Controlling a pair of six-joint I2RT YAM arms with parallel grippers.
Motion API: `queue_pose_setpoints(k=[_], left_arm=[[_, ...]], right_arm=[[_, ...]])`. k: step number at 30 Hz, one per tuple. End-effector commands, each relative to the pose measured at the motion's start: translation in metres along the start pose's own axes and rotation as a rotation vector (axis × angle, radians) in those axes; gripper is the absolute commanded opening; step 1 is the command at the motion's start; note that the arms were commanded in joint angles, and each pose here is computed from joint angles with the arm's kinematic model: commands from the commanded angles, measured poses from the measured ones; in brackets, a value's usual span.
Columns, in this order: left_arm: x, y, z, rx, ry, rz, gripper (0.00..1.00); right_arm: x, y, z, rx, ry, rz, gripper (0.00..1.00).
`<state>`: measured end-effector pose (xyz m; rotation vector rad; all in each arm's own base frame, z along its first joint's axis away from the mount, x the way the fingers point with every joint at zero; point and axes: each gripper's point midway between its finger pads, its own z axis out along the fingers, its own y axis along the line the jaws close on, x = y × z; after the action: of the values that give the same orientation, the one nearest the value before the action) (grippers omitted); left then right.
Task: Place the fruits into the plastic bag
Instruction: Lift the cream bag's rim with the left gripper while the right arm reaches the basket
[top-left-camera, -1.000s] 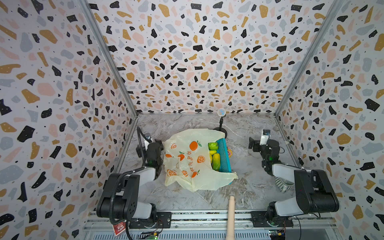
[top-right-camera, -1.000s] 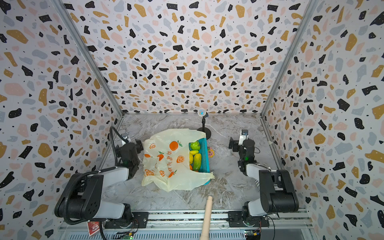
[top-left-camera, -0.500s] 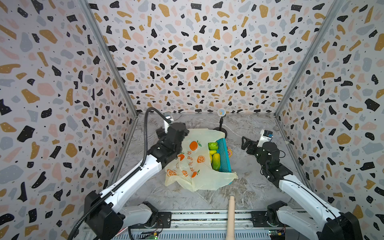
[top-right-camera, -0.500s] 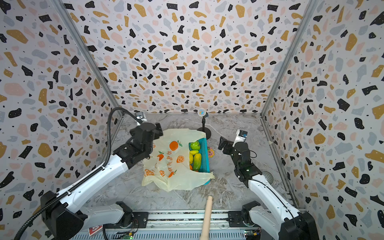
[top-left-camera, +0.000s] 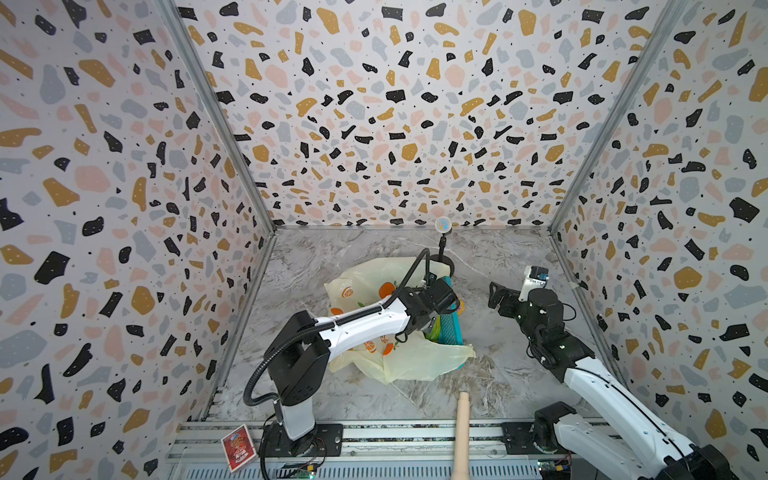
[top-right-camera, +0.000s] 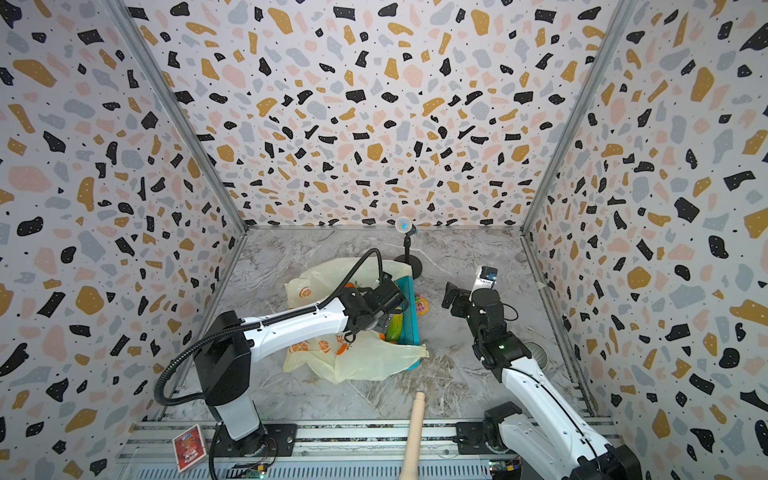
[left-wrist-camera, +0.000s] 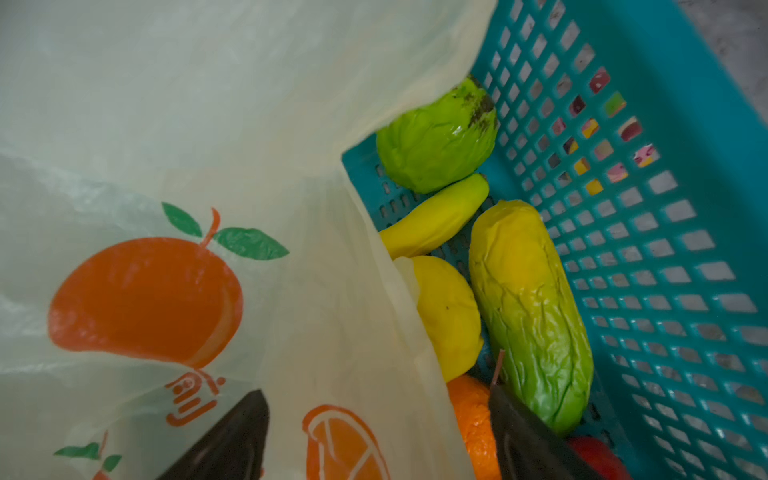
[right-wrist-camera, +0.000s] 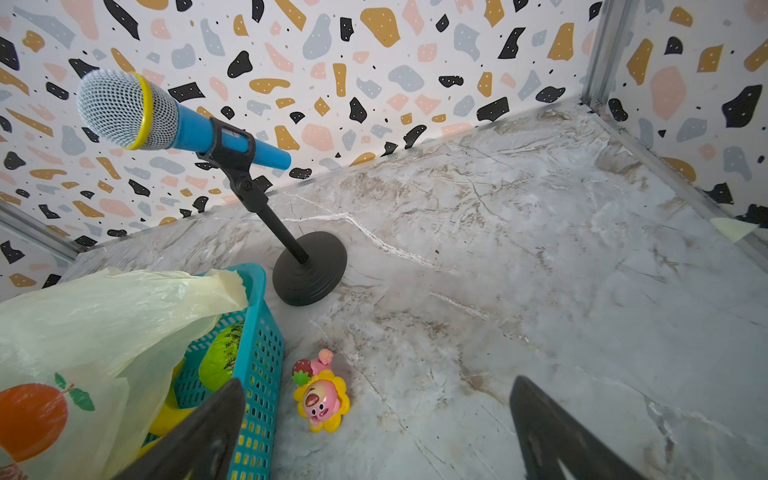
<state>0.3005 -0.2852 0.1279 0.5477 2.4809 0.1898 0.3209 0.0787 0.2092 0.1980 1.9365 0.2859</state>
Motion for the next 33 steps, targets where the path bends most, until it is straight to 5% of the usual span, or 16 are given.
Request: queue_pose_setpoints(k=[1,10,17,24,33], left_arm=[[0.002,0.006,-0.008,0.005,0.013,0.002,0.71],[0.0,-0.008,0.0,0.057,0.008,-0.032,0.49],[-0.029,0.018,-0.027,0.015,-0.124,-0.059,0.0],[-0.066,0.067,-0.119,0.253,-0.466,-0.198,0.0],[-0.044,0.117,-0.138,0.494,-0.521,-0.325,0.0]], right_arm=[[0.003,-0.005,-0.004,0.015,0.002,-0.018,1.0],[-0.004,0.002,-0.006,-0.013,-0.007,-0.025,0.99],[-0.017,0.007,-0.012,-0.033,-0.032,-0.009,0.97],[-0.037,0.025,-0.021,-0.106,-0.062,-0.021,0.94],[-0.025,0.08,-0.021,-0.321,0.008,-0.096,0.91]])
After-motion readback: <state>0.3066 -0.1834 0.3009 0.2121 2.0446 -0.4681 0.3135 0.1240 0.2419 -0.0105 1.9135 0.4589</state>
